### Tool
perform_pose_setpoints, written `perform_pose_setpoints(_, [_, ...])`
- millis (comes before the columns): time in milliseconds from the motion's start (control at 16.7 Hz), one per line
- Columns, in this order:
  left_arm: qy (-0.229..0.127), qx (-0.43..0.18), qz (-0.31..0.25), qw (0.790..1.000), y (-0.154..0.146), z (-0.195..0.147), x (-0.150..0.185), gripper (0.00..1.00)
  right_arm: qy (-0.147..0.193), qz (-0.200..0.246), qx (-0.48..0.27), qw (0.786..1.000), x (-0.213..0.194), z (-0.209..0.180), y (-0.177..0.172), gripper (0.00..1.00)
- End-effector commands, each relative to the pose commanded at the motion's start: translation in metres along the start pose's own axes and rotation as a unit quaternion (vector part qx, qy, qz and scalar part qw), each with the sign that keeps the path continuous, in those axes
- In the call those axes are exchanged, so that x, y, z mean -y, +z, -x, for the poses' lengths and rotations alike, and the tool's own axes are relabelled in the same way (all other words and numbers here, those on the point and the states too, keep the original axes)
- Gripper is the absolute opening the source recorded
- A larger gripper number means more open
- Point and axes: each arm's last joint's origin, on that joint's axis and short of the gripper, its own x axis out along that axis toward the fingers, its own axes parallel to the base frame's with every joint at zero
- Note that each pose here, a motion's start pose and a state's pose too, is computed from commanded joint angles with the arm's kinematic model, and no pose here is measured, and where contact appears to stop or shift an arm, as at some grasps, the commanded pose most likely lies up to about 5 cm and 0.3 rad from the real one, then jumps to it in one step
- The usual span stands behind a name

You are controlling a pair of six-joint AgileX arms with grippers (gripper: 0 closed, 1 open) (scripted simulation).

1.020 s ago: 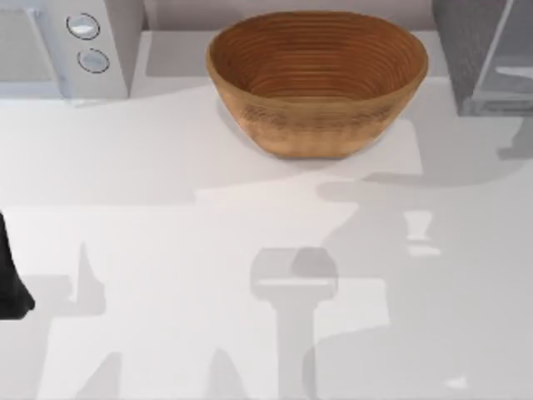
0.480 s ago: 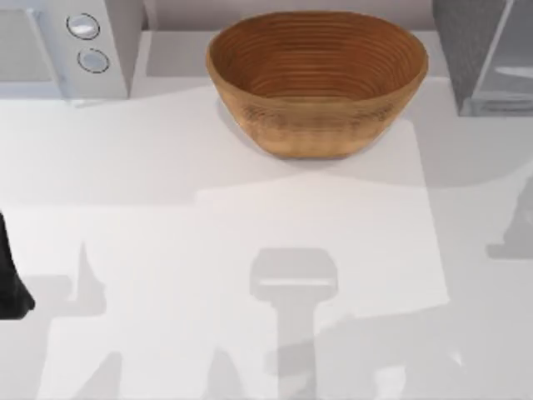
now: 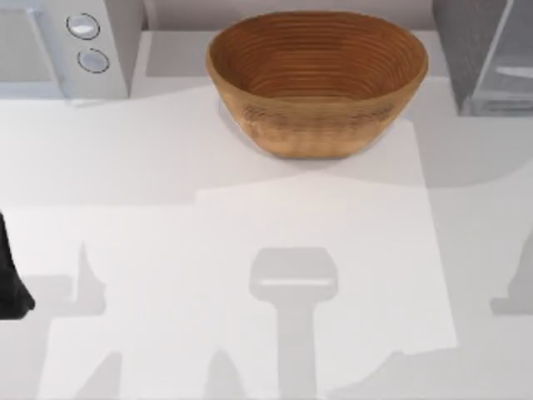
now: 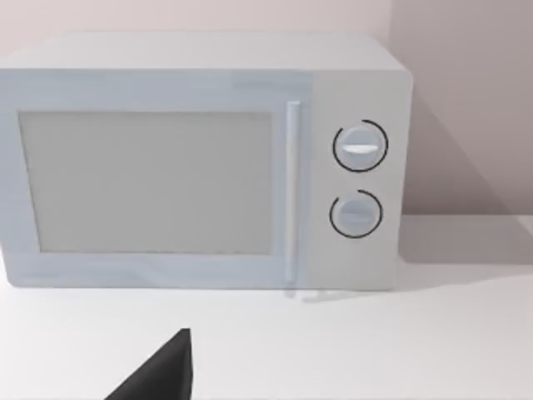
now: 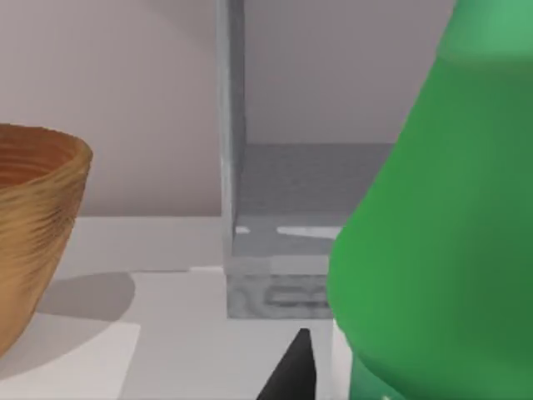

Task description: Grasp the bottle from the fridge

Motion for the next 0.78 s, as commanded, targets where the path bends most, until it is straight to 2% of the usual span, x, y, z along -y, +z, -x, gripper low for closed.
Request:
perform_pose_setpoints(600, [0.0, 0.0, 0.0, 1.0, 0.0, 0.0, 0.0, 1.0, 0.001, 0.0, 0.005, 1.0, -0.005, -0.002, 0.002, 0.0])
perform_pose_setpoints(780, [0.0, 0.0, 0.0, 1.0, 0.0, 0.0, 0.0, 1.0, 0.014, 0.002, 0.007, 1.0, -0.019, -0.01, 0.009, 0.0])
